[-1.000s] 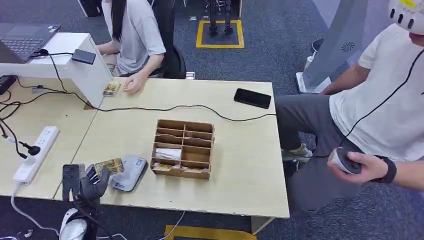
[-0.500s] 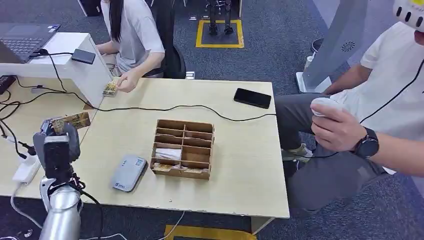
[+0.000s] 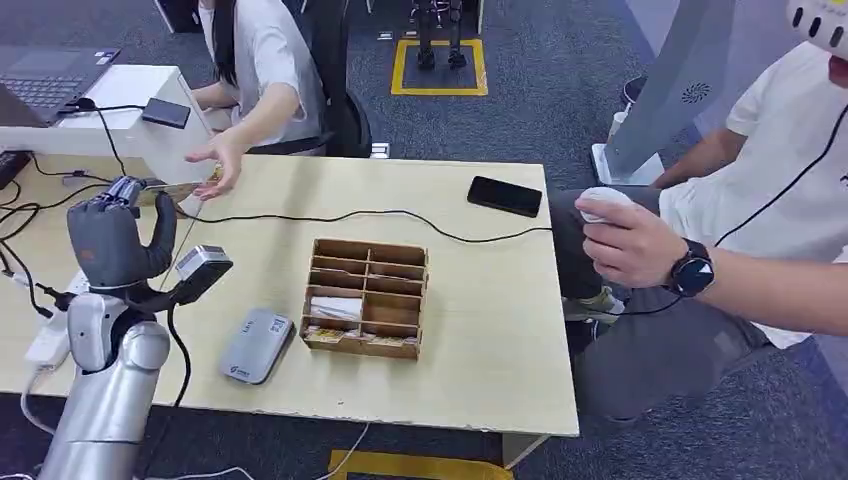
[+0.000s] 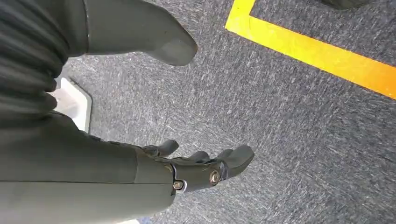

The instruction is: Pass the card to the sensor for recognition and then transmit it.

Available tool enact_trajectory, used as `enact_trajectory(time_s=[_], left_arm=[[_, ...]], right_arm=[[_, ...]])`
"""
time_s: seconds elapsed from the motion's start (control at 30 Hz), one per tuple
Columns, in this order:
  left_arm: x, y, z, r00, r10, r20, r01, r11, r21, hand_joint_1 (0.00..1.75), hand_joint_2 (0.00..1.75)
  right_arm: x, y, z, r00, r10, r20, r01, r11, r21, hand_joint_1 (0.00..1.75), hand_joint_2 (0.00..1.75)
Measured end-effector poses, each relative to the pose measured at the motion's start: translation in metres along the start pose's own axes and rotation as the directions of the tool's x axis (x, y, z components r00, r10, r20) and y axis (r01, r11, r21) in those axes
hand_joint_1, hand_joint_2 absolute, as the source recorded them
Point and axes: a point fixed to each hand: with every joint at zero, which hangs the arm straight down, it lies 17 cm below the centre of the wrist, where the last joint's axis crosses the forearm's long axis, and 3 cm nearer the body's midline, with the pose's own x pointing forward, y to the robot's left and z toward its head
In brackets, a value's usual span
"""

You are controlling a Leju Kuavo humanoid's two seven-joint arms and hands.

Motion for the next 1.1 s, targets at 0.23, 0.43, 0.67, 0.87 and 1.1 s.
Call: enact_trajectory(time_s=[0.23, 0.43, 0.67, 0.87, 1.1], left_arm=[[-0.011, -0.019, -0.004, 1.000, -0.015, -0.020, 0.014, 0.999, -0.045, 1.75, 1.75], [-0.018, -0.033, 0.003, 0.998, 0.006, -0.060, -0.011, 0.996, -0.083, 0.00, 1.75], [-0.028, -0.046, 0.009, 0.981, 0.095, -0.168, -0.115, 0.987, -0.116, 0.00, 1.75], [-0.026, -0.057, 0.018, 0.945, 0.216, -0.246, -0.253, 0.959, -0.127, 0.00, 1.75], [0.033, -0.057, 0.056, 0.904, 0.390, -0.174, -0.424, 0.870, -0.253, 0.00, 1.75]], right_arm=[[-0.003, -0.001, 0.000, 1.000, 0.003, -0.011, -0.003, 1.000, 0.002, 0.00, 1.75], [-0.004, 0.000, 0.000, 1.000, 0.002, -0.012, -0.002, 1.000, 0.002, 0.00, 1.75], [-0.006, 0.000, 0.000, 1.000, -0.010, -0.023, 0.010, 1.000, -0.001, 0.00, 1.75], [-0.009, -0.002, 0.001, 0.999, -0.011, -0.037, 0.011, 1.000, -0.013, 0.00, 1.75], [-0.015, 0.002, 0.003, 0.998, -0.033, -0.044, 0.032, 0.999, -0.014, 0.00, 1.75]])
